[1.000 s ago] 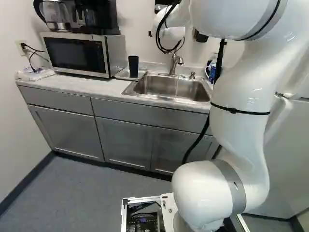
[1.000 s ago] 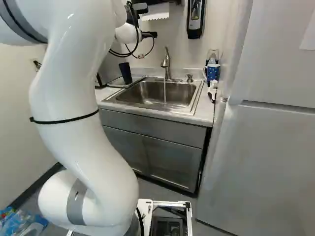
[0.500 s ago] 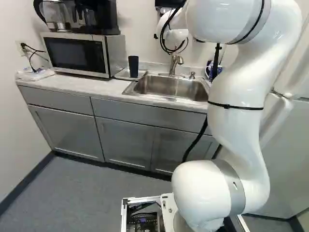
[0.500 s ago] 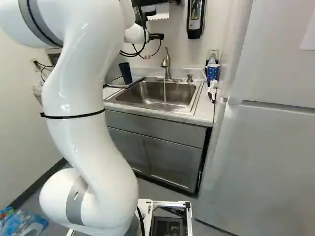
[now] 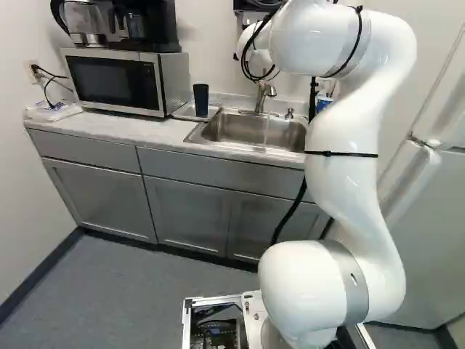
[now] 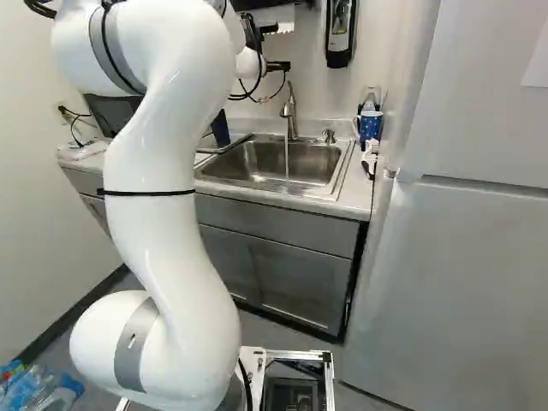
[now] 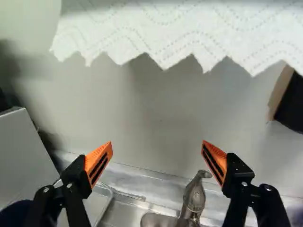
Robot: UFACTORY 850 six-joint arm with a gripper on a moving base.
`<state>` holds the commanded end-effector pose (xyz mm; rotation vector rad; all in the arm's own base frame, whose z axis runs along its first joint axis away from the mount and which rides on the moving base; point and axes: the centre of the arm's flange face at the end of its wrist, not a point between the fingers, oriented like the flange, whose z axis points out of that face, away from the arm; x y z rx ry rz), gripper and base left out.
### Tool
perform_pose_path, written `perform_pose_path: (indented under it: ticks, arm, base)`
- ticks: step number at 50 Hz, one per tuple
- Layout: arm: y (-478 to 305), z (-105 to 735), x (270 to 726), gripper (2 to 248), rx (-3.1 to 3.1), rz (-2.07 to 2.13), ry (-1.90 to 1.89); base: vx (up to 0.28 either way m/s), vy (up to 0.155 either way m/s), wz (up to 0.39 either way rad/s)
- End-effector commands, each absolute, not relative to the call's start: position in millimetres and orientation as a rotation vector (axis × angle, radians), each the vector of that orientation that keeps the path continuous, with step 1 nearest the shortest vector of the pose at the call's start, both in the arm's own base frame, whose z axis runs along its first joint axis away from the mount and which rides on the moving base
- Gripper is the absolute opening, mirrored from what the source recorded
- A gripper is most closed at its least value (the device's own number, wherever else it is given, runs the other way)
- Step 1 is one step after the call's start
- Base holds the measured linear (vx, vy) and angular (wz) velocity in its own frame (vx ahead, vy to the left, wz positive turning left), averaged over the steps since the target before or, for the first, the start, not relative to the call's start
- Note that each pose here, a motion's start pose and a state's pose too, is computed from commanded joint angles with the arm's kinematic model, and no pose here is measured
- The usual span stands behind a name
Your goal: Rinse the cup and place it in the tray
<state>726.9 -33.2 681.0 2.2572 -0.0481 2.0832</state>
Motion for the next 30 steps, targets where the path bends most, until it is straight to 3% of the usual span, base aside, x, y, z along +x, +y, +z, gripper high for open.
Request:
perform_pose_path:
  ticks: [30]
  arm:
    - [-34, 670, 746, 247, 2.329, 2.015, -0.043]
  base:
    - [0.000, 0.000, 0.000]
